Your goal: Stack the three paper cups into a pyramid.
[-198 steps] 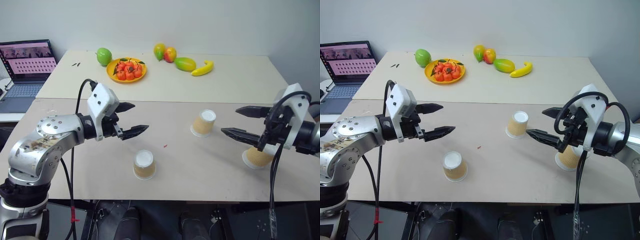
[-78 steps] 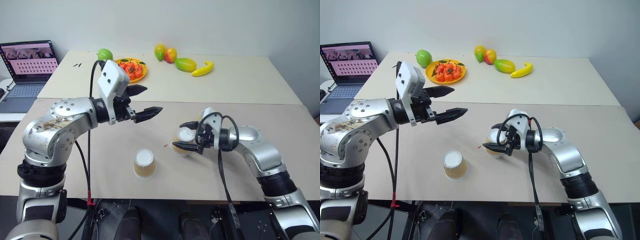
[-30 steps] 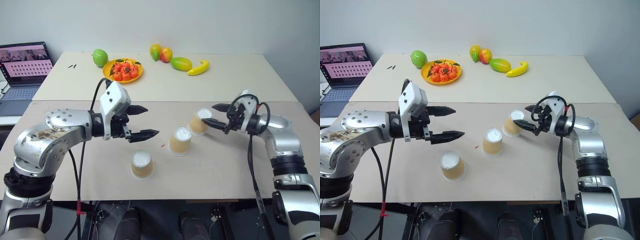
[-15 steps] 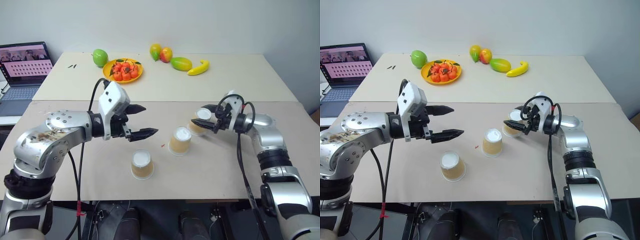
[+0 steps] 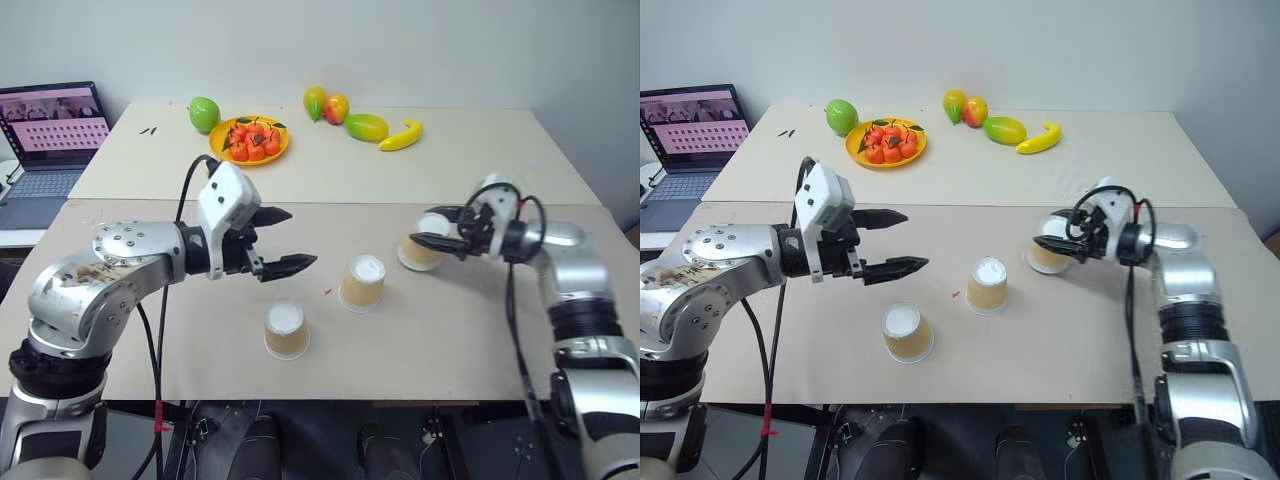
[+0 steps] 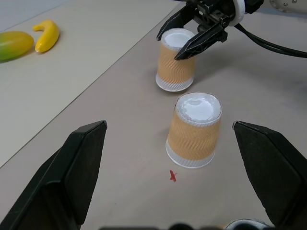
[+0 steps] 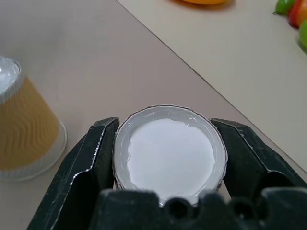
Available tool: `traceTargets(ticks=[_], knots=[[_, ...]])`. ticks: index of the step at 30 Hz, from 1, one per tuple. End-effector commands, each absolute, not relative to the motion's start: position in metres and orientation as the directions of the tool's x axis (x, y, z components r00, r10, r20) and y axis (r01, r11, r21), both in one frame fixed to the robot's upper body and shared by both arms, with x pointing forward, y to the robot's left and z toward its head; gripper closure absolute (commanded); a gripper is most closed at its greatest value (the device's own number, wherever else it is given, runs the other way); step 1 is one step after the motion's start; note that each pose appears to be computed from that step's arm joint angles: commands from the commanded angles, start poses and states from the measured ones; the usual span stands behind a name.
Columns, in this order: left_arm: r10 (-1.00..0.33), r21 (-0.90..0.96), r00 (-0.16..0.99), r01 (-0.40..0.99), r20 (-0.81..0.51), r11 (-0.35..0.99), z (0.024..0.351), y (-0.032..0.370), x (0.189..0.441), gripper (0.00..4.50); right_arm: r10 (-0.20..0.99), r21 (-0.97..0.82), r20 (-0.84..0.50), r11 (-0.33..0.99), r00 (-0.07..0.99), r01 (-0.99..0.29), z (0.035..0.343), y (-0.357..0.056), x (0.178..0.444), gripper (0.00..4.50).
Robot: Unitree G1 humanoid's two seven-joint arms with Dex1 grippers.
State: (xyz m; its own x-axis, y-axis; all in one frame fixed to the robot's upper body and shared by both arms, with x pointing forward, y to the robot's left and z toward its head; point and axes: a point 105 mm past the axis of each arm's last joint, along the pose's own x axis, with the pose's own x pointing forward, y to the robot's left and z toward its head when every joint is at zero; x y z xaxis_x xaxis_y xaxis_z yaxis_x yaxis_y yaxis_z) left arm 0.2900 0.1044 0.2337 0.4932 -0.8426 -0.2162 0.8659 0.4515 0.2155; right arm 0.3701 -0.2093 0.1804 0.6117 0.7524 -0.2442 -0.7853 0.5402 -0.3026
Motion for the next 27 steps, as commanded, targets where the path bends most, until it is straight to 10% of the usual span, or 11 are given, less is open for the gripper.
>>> traceTargets(ticks=[1, 27], knots=[[-0.857, 0.264, 0.485, 0.862, -0.176, 0.434, 0.246, 0.100, 0.290, 0.00, 0.775, -0.286, -0.233, 0.522, 0.587, -0.803, 0.182, -0.206, 0.354, 1.74], [-0.875, 0.260, 0.431, 0.891, -0.221, 0.373, 0.243, 0.099, 0.281, 0.00, 0.841, -0.184, -0.217, 0.463, 0.495, -0.867, 0.163, -0.156, 0.328, 1.74]])
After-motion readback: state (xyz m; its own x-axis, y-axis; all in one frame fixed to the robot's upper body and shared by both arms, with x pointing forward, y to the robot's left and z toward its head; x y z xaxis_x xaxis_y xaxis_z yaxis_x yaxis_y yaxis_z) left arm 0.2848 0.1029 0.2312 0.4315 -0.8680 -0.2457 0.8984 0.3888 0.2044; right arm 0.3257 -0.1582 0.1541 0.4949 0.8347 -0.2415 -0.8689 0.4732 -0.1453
